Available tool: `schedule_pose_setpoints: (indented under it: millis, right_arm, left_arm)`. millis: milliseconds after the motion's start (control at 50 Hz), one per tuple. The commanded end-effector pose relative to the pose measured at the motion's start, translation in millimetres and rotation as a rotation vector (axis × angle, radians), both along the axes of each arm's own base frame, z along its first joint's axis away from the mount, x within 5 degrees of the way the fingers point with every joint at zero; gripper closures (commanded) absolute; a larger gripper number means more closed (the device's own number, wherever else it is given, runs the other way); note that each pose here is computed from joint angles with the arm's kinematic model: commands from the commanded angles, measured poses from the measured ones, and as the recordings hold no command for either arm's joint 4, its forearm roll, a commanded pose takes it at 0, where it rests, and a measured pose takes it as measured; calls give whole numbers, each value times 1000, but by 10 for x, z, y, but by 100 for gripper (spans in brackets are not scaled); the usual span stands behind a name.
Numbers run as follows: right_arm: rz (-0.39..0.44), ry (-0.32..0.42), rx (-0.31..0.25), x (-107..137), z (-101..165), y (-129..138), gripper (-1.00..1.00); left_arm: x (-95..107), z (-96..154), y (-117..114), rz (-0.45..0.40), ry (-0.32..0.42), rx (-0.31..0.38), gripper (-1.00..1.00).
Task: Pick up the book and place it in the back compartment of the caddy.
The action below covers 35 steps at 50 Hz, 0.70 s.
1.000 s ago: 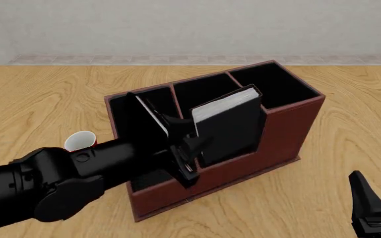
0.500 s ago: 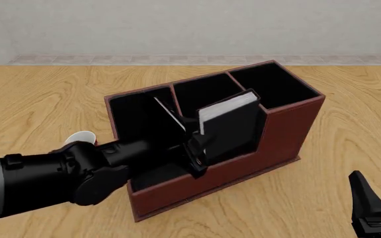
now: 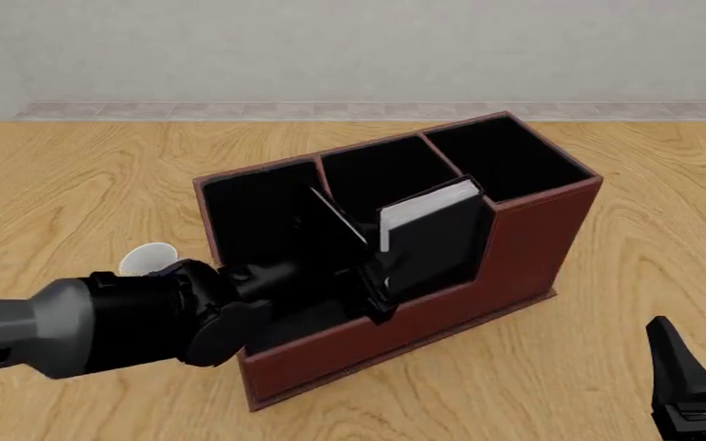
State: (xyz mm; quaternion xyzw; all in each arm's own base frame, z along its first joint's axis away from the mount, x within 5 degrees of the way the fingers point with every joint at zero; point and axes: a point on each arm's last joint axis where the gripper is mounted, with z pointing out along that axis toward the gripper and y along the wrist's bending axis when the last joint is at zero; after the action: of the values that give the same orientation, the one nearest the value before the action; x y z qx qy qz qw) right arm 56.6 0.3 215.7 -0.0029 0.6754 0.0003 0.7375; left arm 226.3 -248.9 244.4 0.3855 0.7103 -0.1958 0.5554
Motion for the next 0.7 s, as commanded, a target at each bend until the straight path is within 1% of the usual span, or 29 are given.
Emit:
schedule_pose_setpoints:
  millis: [20, 40, 240, 460, 600, 660, 680, 700]
  right_arm:
    - [0, 0, 0, 0, 0, 0, -100]
    - [0, 0, 0, 0, 0, 0, -100]
    - [0, 0, 0, 0, 0, 0, -100]
    - [0, 0, 0, 0, 0, 0, -100]
    - [0, 0, 0, 0, 0, 0, -100]
    - [0, 0, 0, 0, 0, 0, -100]
    - [0, 0, 0, 0, 0, 0, -100]
    - [0, 0, 0, 0, 0, 0, -100]
  left_arm:
    - [132, -65, -29, 16, -26, 17, 100]
    - [164, -79, -19, 24, -25, 19, 100]
    - [240, -161, -13, 41, -18, 26, 100]
    - [260, -318, -35, 41, -3, 41, 100]
    - [262, -343, -35, 40, -1, 47, 100]
    - [293, -351, -20, 51, 8, 49, 100]
    - [291, -364, -22, 49, 8, 52, -100]
    - [289, -376, -26, 48, 11, 52, -100]
